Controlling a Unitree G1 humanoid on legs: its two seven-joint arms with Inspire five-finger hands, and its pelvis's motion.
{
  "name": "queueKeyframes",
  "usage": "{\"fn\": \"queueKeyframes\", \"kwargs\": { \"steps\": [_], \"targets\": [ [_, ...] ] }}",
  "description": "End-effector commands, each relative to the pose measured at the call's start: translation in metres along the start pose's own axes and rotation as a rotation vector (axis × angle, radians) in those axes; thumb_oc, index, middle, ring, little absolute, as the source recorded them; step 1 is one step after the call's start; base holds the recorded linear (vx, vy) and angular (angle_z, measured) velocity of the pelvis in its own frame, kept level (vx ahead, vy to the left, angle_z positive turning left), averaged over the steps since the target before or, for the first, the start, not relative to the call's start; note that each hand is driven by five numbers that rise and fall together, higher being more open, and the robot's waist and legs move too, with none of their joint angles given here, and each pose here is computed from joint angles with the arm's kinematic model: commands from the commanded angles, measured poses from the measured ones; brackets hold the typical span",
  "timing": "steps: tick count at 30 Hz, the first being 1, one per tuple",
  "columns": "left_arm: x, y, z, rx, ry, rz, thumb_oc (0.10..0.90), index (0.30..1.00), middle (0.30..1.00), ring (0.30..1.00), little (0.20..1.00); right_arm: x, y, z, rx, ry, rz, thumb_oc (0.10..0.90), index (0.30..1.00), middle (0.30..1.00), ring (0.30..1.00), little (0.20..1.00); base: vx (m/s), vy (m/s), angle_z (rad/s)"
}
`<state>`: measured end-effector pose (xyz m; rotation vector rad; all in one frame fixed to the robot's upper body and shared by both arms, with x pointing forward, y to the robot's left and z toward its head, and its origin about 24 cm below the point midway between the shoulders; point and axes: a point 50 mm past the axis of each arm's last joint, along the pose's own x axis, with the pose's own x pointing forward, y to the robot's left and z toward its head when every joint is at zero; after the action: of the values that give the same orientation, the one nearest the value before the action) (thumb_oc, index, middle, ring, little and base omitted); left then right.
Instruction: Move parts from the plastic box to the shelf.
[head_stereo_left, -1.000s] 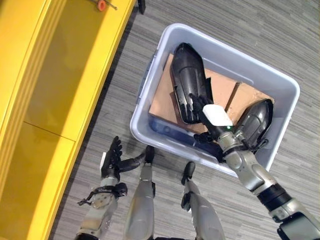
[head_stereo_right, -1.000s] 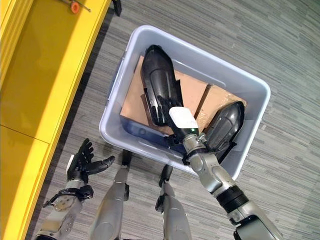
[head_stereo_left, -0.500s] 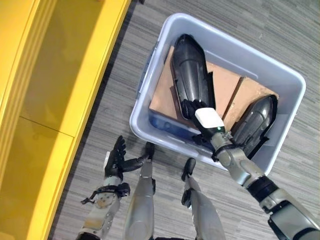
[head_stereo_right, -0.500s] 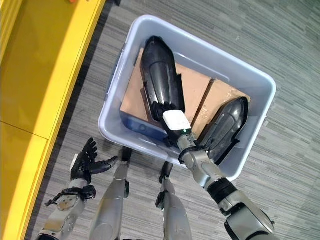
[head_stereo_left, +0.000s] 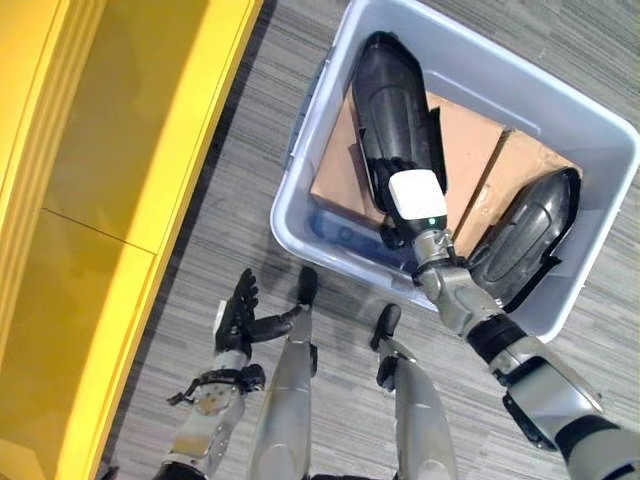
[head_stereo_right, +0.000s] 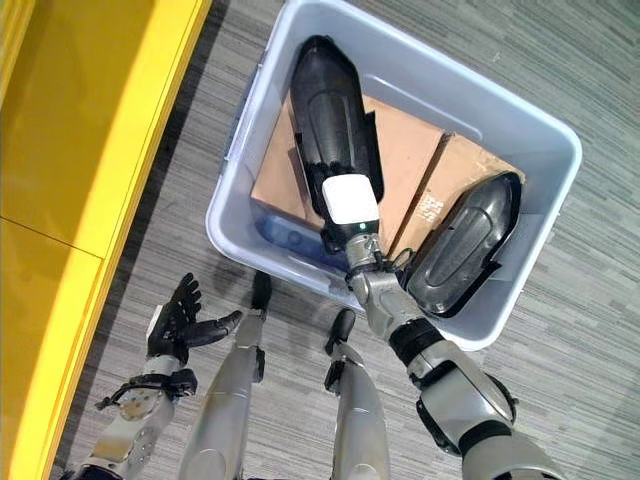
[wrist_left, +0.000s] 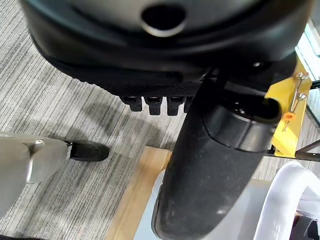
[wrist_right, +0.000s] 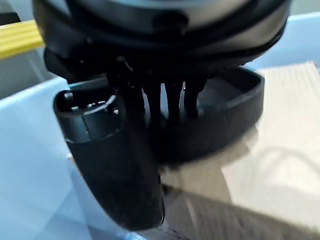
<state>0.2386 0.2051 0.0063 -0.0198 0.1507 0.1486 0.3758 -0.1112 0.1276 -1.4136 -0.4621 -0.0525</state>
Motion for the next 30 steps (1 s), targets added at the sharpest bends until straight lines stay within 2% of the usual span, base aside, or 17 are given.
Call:
{"fn": "queueKeyframes", "kwargs": {
  "steps": [1,6,13,17,19,22,25,30],
  "targets": [
    [-0.003,-0.010,0.021,-0.030,-0.127,-0.038,0.900,1.000,1.000,1.000,1.000,-0.045,0.058,-0.025,0.036,0.135,0.334,0.400,0.300,0.300,0.300,0.300,0.00,0.000,0.00],
    [-0.002,-0.011,0.019,-0.040,-0.117,-0.021,0.900,1.000,1.000,1.000,1.000,-0.064,0.071,-0.019,0.170,0.182,0.339,0.400,0.300,0.300,0.300,0.300,0.00,0.002,0.02],
    [0.001,-0.008,0.018,-0.028,-0.108,0.010,0.900,1.000,1.000,1.000,1.000,-0.077,0.069,-0.023,0.277,0.225,0.290,0.400,0.300,0.300,0.300,0.300,0.02,0.008,0.05],
    [0.002,0.000,0.018,-0.006,-0.107,0.040,0.900,1.000,1.000,1.000,1.000,-0.077,0.031,-0.033,0.356,0.192,0.107,0.400,0.300,0.300,0.300,0.300,0.10,0.021,0.07],
    [-0.001,0.010,0.018,0.024,-0.108,0.056,0.900,1.000,1.000,1.000,1.000,-0.073,-0.013,-0.035,0.360,0.084,-0.047,0.400,0.300,0.300,0.300,0.300,0.21,0.027,0.00],
    [-0.006,0.023,0.015,0.048,-0.090,0.078,0.900,1.000,1.000,1.000,1.000,-0.076,-0.049,-0.035,0.369,-0.013,-0.140,0.400,0.300,0.300,0.300,0.300,0.21,0.016,-0.11],
    [-0.012,0.033,0.008,0.063,-0.056,0.103,0.900,1.000,1.000,1.000,1.000,-0.081,-0.072,-0.030,0.381,-0.092,-0.189,0.400,0.300,0.300,0.300,0.300,0.19,0.003,-0.07],
    [-0.027,0.043,-0.013,0.075,0.027,0.139,0.900,1.000,1.000,1.000,1.000,-0.096,-0.088,-0.021,0.438,-0.170,-0.219,0.400,0.300,0.300,0.300,0.300,0.10,-0.021,-0.12]
  ]
}}
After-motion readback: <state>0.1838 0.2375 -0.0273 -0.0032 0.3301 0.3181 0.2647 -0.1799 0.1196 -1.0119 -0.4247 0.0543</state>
